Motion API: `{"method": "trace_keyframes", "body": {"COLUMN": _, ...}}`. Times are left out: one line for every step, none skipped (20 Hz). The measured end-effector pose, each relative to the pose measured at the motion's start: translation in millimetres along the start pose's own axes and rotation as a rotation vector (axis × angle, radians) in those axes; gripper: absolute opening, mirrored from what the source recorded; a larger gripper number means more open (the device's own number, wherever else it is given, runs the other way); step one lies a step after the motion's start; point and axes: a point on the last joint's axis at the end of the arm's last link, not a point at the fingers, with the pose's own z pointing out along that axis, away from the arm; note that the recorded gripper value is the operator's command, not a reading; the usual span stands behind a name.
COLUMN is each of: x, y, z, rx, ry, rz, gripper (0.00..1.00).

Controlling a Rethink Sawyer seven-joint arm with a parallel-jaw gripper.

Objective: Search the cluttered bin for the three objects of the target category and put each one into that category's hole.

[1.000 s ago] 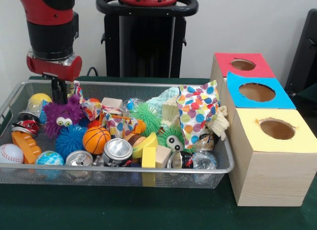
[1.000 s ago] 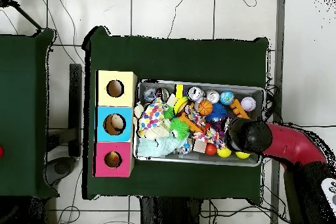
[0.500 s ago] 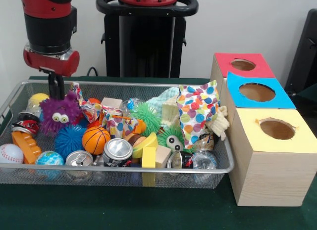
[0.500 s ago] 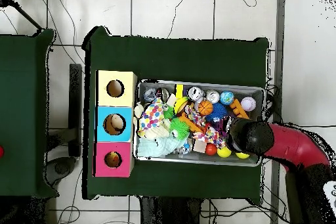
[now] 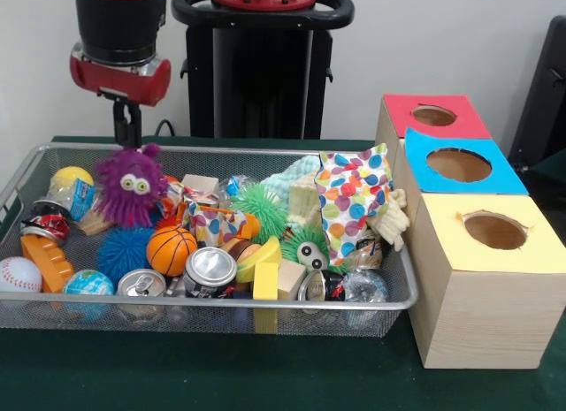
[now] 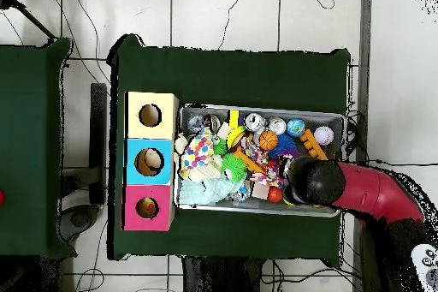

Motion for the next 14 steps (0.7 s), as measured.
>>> {"method": "trace_keyframes", "body": {"x": 2.1, "y": 3, "z": -5, "rx": 0.004, "ry": 0.01, "rz": -0.001, "gripper": 0.0}}
{"method": "trace_keyframes", "body": {"x": 2.8, "y": 4, "z": -7, "rx": 0.006, "ry": 0.013, "rz": 0.0, "gripper": 0.0}}
{"method": "trace_keyframes", "body": {"x": 3.6, "y": 6, "z": -12, "rx": 0.01, "ry": 0.018, "rz": 0.0, "gripper": 0.0}}
{"method": "trace_keyframes", "body": {"x": 3.8, "y": 7, "z": -16, "rx": 0.012, "ry": 0.02, "rz": 0.001, "gripper": 0.0}}
{"method": "trace_keyframes", "body": {"x": 4.4, "y": 9, "z": -21, "rx": 0.016, "ry": 0.023, "rz": 0.002, "gripper": 0.0}}
{"method": "trace_keyframes", "body": {"x": 4.5, "y": 10, "z": -22, "rx": 0.016, "ry": 0.024, "rz": 0.002, "gripper": 0.0}}
{"method": "trace_keyframes", "body": {"x": 4.7, "y": 13, "z": -29, "rx": 0.018, "ry": 0.025, "rz": 0.007, "gripper": 0.0}}
{"method": "trace_keyframes", "body": {"x": 4.7, "y": 13, "z": -31, "rx": 0.019, "ry": 0.025, "rz": 0.007, "gripper": 0.0}}
{"method": "trace_keyframes", "body": {"x": 4.7, "y": 14, "z": -32, "rx": 0.019, "ry": 0.025, "rz": 0.008, "gripper": 0.0}}
{"method": "trace_keyframes", "body": {"x": 4.8, "y": 16, "z": -35, "rx": 0.019, "ry": 0.024, "rz": 0.01, "gripper": 0.0}}
{"method": "trace_keyframes", "body": {"x": 4.8, "y": 17, "z": -37, "rx": 0.02, "ry": 0.022, "rz": 0.012, "gripper": 0.0}}
{"method": "trace_keyframes", "body": {"x": 4.7, "y": 19, "z": -41, "rx": 0.02, "ry": 0.018, "rz": 0.013, "gripper": 0.0}}
{"method": "trace_keyframes", "body": {"x": 4.7, "y": 20, "z": -41, "rx": 0.021, "ry": 0.018, "rz": 0.013, "gripper": 0.0}}
{"method": "trace_keyframes", "body": {"x": 4.7, "y": 21, "z": -42, "rx": 0.021, "ry": 0.018, "rz": 0.014, "gripper": 0.0}}
